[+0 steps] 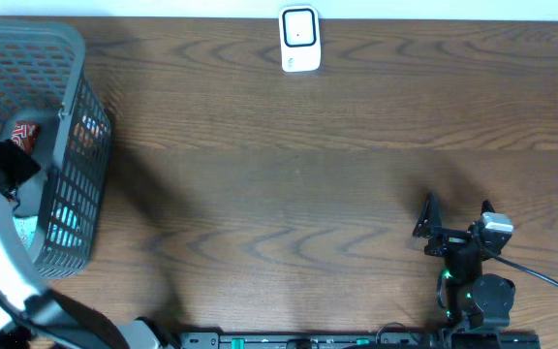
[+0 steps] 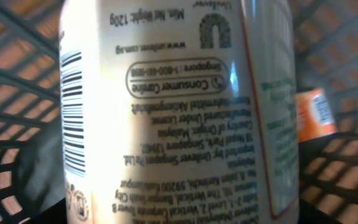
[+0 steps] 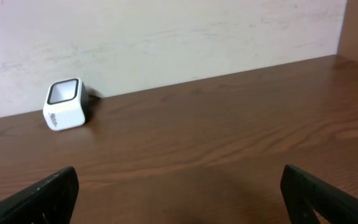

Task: Scan the item barcode
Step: 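Reach the left gripper into the basket and grasp the green-lidded jar, then lift the jar out and set it on the table center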

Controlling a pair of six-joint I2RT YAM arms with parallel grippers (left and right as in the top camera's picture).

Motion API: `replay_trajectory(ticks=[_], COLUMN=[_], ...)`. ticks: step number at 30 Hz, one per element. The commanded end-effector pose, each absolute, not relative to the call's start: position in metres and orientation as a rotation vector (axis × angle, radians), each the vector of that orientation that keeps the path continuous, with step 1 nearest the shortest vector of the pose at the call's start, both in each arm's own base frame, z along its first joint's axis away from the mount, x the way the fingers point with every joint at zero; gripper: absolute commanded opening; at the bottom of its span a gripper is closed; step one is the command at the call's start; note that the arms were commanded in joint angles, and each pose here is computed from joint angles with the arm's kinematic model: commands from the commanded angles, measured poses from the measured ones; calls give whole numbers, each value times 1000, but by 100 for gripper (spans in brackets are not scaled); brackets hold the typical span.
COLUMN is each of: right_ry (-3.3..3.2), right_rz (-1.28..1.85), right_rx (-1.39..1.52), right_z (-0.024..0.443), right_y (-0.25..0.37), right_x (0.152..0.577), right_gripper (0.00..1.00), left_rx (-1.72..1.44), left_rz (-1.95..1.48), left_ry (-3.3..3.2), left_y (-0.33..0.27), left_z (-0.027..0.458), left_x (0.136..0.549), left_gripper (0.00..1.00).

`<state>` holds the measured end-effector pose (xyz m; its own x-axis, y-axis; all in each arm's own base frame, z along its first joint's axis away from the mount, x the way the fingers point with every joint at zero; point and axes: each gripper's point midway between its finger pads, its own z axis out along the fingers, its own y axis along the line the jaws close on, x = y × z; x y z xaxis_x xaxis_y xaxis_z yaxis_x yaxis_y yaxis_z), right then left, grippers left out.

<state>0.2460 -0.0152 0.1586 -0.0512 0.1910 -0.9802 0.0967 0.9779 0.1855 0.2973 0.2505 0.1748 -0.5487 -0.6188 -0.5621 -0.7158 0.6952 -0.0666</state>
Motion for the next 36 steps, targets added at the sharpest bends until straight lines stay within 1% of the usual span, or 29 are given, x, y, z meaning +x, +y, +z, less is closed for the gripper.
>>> replay_trajectory(ticks=[1,4,9,14,19,22,26,31,36], right_ry=[1627,1627,1627,1627,1627,1627,1627,1627,1627], right_rz=[72,72,72,72,72,72,72,72,72], right_rx=[205,205,205,205,205,205,205,205,205], right_z=[158,158,158,158,158,158,158,158,158], right_y=[-13,-13,-13,-13,-13,-13,-13,-13,-13], right_x=[246,246,246,246,246,246,246,246,246], right_gripper=[99,99,99,99,99,99,99,99,99], left_rx=[-1027,-973,-825,-629,-446,-355,-236,-212,-258], left_rz=[236,195,35,-162,-373,-493,-644,-772,-856], left_ry=[2191,2122,1993,1881,1846,1884,1991,2169,2369], left_y=[245,231,192,136,73,35,-19,-75,-121], left_z=[224,252,305,355,381,379,362,321,267], left_x=[292,290,290,289,292,298,307,325,343], left_gripper=[68,67,68,68,68,68,68,68,68])
